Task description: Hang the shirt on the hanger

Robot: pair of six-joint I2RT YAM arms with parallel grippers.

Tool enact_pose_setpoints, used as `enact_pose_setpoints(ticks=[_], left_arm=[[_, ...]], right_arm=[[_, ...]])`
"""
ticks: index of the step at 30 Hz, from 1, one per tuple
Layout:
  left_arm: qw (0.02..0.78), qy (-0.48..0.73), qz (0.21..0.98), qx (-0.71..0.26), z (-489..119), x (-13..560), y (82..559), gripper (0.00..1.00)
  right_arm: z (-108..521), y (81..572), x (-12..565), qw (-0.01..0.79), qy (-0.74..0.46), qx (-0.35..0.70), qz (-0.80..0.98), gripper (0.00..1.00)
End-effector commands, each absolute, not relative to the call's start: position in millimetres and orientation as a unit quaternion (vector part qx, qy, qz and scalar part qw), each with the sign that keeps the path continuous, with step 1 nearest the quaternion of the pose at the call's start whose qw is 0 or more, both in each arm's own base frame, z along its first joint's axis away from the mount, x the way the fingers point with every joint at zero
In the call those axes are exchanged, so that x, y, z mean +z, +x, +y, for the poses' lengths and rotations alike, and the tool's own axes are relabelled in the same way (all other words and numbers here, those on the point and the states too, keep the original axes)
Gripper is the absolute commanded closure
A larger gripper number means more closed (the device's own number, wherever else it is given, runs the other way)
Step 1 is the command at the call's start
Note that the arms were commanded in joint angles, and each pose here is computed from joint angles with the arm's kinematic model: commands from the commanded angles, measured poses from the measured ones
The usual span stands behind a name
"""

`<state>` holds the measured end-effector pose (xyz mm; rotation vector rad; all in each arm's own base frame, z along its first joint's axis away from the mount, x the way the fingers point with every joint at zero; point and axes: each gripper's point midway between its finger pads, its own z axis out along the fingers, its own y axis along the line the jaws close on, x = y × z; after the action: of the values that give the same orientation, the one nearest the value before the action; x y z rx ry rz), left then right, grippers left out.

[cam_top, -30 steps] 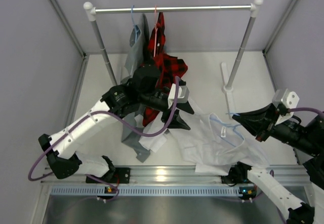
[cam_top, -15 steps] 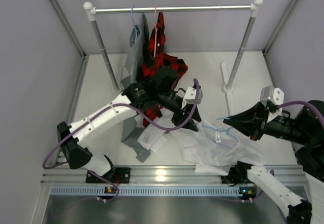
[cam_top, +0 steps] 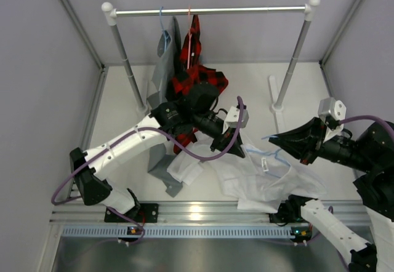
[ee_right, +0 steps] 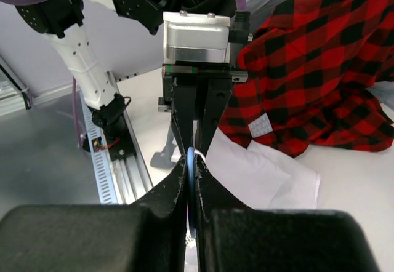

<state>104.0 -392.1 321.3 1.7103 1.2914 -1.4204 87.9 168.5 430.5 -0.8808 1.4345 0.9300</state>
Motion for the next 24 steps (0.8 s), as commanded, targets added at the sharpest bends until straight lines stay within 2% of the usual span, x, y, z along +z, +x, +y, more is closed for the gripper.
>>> enact_pose_setpoints(ticks=[1,4,5,6,7,8,9,11,14,18,24], left_arm=[[0.325,0.646,0.440,-0.532,-392.5,346.0,102.9,1.00],[0.336,0.648,0.435,-0.527,-387.8,349.4,101.2,1.00],[0.344,0.649,0.429,-0.526,-384.3,354.7,98.6,1.00],[0.348,0.650,0.427,-0.524,-381.9,356.5,97.4,1.00],[0.350,0.649,0.429,-0.522,-379.5,355.6,97.2,1.00],[0.357,0.649,0.425,-0.519,-374.5,360.2,94.7,1.00],[0.362,0.650,0.425,-0.516,-372.2,360.8,94.2,1.00],[0.363,0.653,0.422,-0.514,-364.7,363.0,89.9,1.00],[0.357,0.654,0.418,-0.520,-359.4,367.6,83.5,1.00],[0.351,0.660,0.399,-0.532,-352.4,379.5,72.8,1.00],[0.343,0.661,0.377,-0.550,-347.1,392.8,62.5,1.00]], right_arm=[[169.4,86.0,447.2,0.603,-0.371,0.402,0.580,1.00],[165.2,88.6,438.4,0.605,-0.362,0.391,0.592,0.98],[161.6,87.4,426.1,0.593,-0.364,0.379,0.609,0.85],[157.7,87.1,418.8,0.587,-0.360,0.370,0.624,0.53],[147.6,94.5,411.4,0.594,-0.344,0.337,0.644,0.36],[136.7,87.2,399.0,0.587,-0.340,0.316,0.663,0.20],[129.4,83.8,393.6,0.587,-0.334,0.302,0.673,0.16],[111.8,70.4,390.9,0.605,-0.318,0.276,0.676,0.10],[103.1,41.8,382.7,0.602,-0.337,0.279,0.667,0.07],[103.5,24.2,369.2,0.575,-0.375,0.304,0.661,0.12],[129.3,26.9,364.8,0.523,-0.435,0.347,0.645,0.15]])
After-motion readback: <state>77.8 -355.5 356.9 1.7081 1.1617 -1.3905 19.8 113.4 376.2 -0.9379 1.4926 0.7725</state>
